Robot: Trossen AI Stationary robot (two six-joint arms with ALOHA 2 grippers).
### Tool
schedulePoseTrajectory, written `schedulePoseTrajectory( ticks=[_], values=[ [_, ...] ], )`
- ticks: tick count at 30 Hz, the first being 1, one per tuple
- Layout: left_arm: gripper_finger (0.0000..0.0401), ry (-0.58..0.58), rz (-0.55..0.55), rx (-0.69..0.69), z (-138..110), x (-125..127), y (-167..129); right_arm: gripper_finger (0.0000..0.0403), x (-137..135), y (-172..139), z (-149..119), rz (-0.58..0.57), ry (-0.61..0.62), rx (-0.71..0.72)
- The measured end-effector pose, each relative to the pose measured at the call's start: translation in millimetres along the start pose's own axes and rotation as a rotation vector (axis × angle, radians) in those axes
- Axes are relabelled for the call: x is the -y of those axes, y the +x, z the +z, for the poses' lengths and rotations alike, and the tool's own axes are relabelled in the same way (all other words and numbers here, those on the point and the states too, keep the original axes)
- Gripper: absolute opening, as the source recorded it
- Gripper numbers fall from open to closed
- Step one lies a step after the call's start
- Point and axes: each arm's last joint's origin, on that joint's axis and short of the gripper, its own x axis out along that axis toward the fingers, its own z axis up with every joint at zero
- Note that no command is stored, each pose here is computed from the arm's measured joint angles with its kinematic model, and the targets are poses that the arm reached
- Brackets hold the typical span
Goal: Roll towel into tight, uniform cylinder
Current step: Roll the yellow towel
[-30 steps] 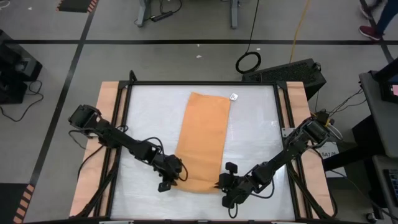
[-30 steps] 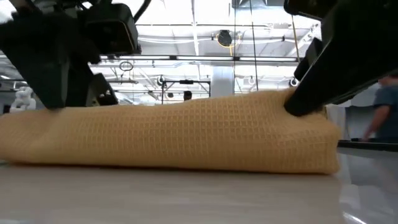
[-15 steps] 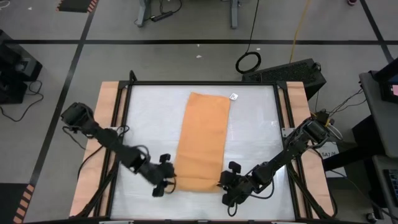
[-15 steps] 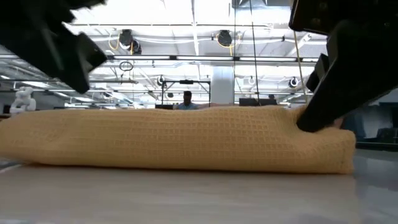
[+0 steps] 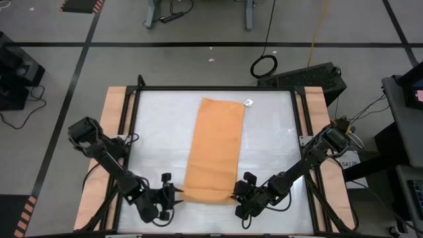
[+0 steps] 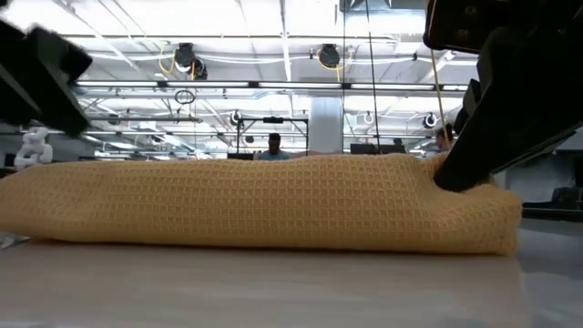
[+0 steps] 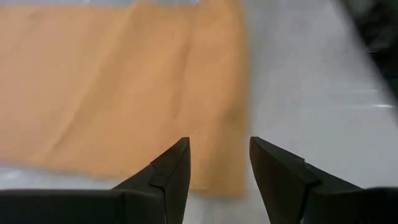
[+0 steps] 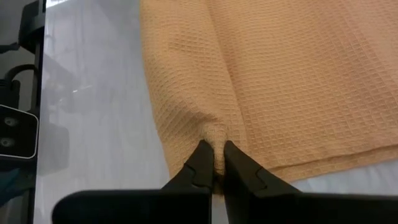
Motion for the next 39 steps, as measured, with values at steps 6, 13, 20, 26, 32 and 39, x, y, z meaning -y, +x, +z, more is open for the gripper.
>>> schedulePoseTrajectory(
  ticks=[6, 13, 20, 26, 32, 39],
  values=[
    [0.0171, -0.023, -0.005, -0.088, 0, -11, 12, 0.0006, 0, 0, 0, -0.002, -0.010, -0.002],
    [0.0165, -0.005, -0.079, -0.143, 5, -18, 19, 0.0006, 0, 0, 0, -0.003, -0.028, -0.002],
    [0.0024, -0.029, -0.199, -0.239, 9, -26, 28, 0.0006, -1, 0, -1, 0.002, -0.056, 0.000],
    [0.0008, -0.062, -0.297, -0.213, 22, -23, 24, 0.0006, -5, -3, -6, 0.018, -0.073, -0.005],
    [0.0005, -0.110, -0.415, -0.142, 50, -21, 4, 0.0006, -15, -8, -10, 0.108, -0.116, -0.017],
    [0.0004, -0.211, -0.335, -0.200, 55, -43, 6, 0.0006, -18, -11, -9, 0.129, -0.115, -0.005]
  ],
)
